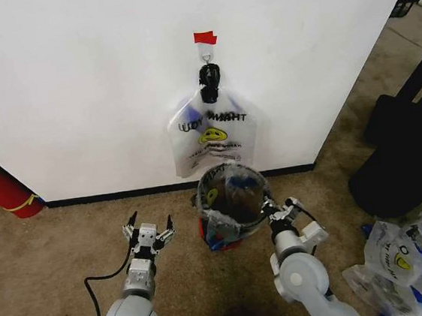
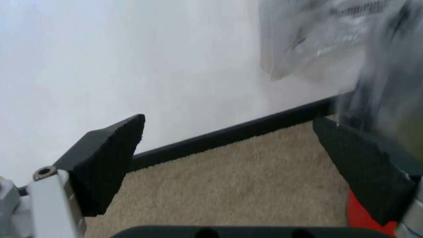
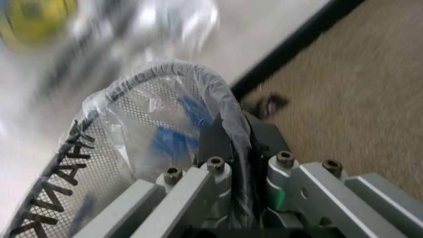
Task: Pick up the garbage bag from the wall and place it over the trash bin.
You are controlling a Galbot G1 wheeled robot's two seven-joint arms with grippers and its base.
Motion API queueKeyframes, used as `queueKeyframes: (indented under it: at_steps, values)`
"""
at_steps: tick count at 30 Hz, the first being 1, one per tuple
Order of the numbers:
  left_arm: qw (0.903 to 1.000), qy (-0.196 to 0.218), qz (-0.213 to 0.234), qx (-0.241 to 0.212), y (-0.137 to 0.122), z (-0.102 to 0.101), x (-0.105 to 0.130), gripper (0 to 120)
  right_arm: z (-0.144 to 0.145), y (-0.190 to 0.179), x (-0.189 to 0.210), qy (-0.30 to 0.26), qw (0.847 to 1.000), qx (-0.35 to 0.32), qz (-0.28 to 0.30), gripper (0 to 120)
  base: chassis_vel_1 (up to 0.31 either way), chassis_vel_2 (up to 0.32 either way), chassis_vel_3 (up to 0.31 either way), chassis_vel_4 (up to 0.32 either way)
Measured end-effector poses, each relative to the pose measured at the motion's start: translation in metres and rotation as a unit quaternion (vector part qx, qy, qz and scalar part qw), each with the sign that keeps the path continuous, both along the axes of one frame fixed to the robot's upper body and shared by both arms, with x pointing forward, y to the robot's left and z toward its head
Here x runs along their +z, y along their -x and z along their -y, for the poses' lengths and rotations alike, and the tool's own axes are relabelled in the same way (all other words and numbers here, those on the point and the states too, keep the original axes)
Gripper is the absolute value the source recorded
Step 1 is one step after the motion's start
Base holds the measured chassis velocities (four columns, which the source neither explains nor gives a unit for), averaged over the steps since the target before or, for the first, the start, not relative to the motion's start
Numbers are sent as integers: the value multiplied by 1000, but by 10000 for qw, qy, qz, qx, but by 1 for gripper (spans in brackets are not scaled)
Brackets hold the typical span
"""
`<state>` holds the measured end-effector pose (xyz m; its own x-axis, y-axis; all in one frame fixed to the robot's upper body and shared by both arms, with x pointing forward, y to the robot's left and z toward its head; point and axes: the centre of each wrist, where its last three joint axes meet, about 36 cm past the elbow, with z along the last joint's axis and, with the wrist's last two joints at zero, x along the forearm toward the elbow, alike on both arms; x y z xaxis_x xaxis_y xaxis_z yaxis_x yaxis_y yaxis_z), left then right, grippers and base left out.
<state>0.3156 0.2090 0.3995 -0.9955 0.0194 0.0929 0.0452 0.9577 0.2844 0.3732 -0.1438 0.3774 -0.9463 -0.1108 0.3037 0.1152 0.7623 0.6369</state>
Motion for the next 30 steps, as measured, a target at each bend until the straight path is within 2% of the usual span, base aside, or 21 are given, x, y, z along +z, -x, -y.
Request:
queueKeyframes:
  at_steps: [4,9,26,30]
  values:
    - [10000,68,28,-6,2,2,4,100,7,-7,-17,429,9977,517,-126,1,0,0,0,0]
    - [9999,107,7,-16,4,3,4,100,16,-16,-32,794,9925,932,29,1,0,0,0,0]
    - [9999,148,-12,-57,13,4,6,100,20,-6,-21,741,9909,1095,268,1,0,0,0,0]
    - [9999,151,0,-47,18,3,9,100,21,-3,-18,759,9917,1018,199,4,0,0,0,0]
